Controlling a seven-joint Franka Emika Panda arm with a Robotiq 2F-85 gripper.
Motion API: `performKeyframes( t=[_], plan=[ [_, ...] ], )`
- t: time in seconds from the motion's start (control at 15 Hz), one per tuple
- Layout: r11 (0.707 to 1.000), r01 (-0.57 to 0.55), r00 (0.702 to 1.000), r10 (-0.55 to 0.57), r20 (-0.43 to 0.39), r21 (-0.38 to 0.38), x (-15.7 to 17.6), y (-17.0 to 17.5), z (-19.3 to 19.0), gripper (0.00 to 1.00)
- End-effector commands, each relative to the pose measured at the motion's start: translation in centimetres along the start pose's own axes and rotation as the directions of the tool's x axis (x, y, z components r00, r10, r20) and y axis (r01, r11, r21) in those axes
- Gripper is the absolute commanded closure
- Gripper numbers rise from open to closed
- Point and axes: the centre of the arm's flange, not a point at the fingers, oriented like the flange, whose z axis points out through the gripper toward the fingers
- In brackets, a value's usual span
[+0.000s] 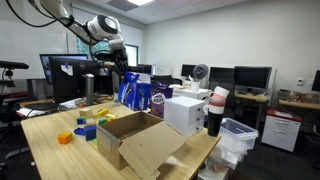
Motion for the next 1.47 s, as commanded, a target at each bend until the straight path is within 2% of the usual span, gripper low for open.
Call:
performKeyframes(
  t=[0.0, 0.4, 0.73, 1.0, 1.4],
  plan=[
    [0.996, -0.082, 0.996, 0.081, -0.033, -0.019, 1.2, 2.7, 0.2, 0.94],
    [0.974, -0.216, 0.976, 0.214, -0.039, -0.069, 2.9, 3.8, 1.8, 0.94],
    [0.930, -0.353, 0.935, 0.348, -0.064, -0.105, 4.0, 4.9, 2.7, 0.94],
    [0.878, -0.461, 0.887, 0.453, -0.088, -0.128, 4.7, 6.2, 3.4, 0.94],
    [0.773, -0.614, 0.789, 0.594, -0.156, -0.159, 5.3, 8.4, 3.9, 0.88]
  ],
)
